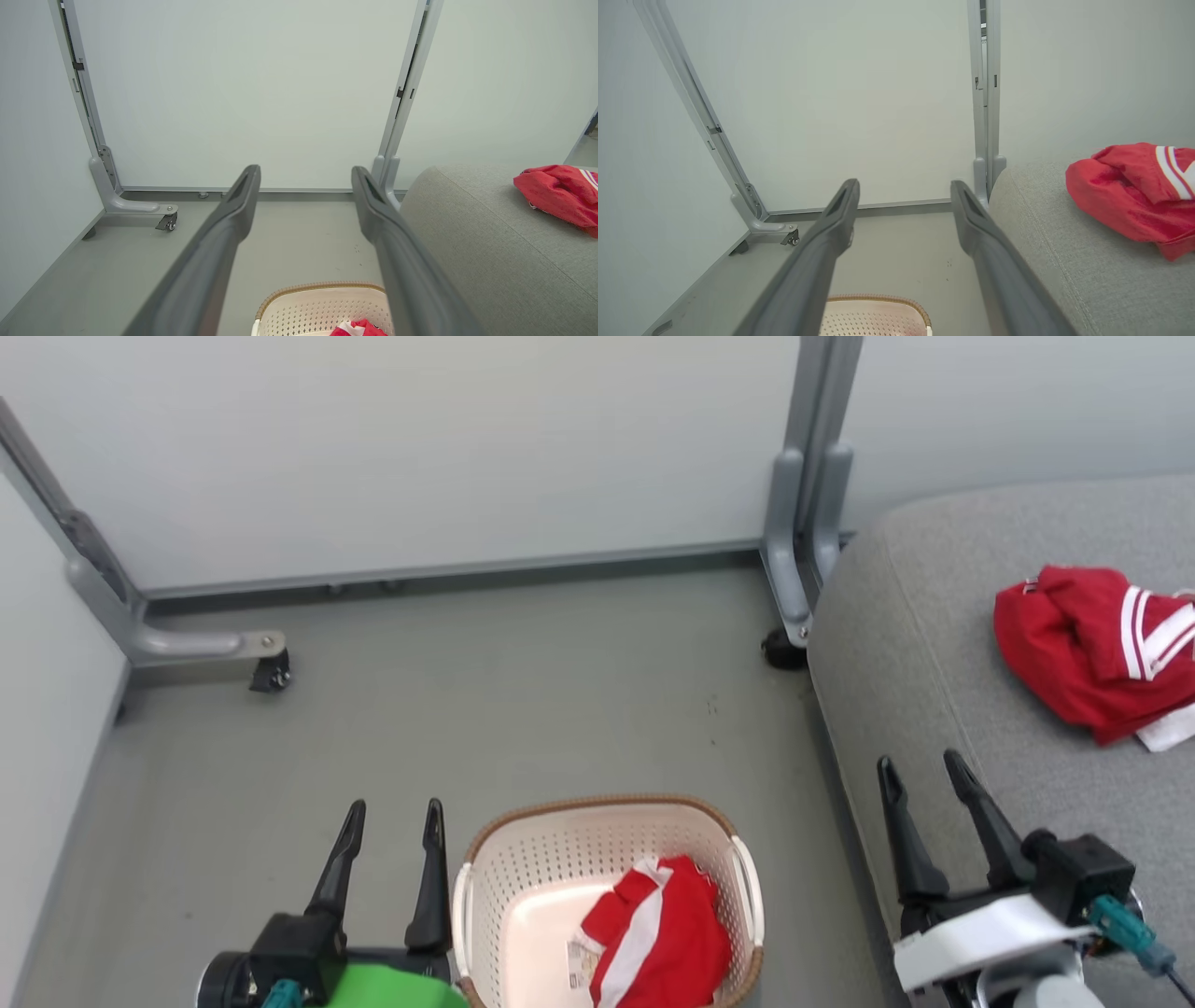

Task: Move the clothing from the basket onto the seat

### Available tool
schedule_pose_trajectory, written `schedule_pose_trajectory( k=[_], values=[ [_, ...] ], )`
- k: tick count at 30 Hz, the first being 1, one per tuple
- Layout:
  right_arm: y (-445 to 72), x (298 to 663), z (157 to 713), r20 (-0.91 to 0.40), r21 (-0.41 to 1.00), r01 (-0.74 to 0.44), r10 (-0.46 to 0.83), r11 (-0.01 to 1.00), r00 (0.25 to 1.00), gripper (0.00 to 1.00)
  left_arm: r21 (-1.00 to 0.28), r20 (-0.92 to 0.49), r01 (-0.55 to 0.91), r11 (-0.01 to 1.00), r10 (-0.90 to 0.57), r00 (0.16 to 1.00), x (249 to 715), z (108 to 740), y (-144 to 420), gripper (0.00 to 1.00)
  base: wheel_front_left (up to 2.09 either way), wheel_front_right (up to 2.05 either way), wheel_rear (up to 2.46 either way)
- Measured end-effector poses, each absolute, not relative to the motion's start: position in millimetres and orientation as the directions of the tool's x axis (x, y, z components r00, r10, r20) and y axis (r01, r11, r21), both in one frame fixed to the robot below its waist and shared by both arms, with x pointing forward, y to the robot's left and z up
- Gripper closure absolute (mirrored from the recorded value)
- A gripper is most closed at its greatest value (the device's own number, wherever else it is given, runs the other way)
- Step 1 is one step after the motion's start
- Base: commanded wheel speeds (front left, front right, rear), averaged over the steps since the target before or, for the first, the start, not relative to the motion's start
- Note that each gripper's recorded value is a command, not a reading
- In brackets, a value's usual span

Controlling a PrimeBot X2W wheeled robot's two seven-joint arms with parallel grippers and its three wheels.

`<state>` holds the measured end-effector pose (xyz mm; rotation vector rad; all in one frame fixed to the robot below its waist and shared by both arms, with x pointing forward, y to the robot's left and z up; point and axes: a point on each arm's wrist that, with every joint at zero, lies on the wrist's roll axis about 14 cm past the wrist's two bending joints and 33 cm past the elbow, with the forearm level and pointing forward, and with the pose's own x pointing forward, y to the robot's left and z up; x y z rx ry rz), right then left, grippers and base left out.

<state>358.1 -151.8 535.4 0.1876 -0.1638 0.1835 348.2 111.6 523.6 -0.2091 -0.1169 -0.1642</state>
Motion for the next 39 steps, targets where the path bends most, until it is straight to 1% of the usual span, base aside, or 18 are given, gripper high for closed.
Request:
schedule_pose_trajectory(
  k=[4, 6, 11, 39],
  values=[
    [-152, 343, 533, 0.174, 0.171, -0.187, 0.158, 0.967, 0.972, 0.00, -0.189, 0.146, 0.158, 0.969, -0.132, 0.981, 328, 525, 121, 0.00, 0.00, 0.00, 0.00],
    [-146, 336, 529, 0.165, 0.142, -0.204, 0.180, 0.969, 0.970, 0.00, -0.176, 0.147, 0.149, 0.973, -0.123, 0.981, 320, 525, 125, 0.00, 0.00, 0.00, 0.00],
    [-135, 323, 521, 0.142, 0.132, -0.225, 0.206, 0.965, 0.968, 0.00, -0.184, 0.150, 0.132, 0.974, -0.105, 0.983, 308, 524, 130, 0.00, 0.00, 0.00, 0.00],
    [-137, 319, 517, 0.136, 0.154, -0.209, 0.189, 0.966, 0.973, 0.00, -0.160, 0.134, 0.166, 0.973, -0.145, 0.980, 311, 519, 119, 0.00, 0.00, 0.00, 0.00]
  ],
)
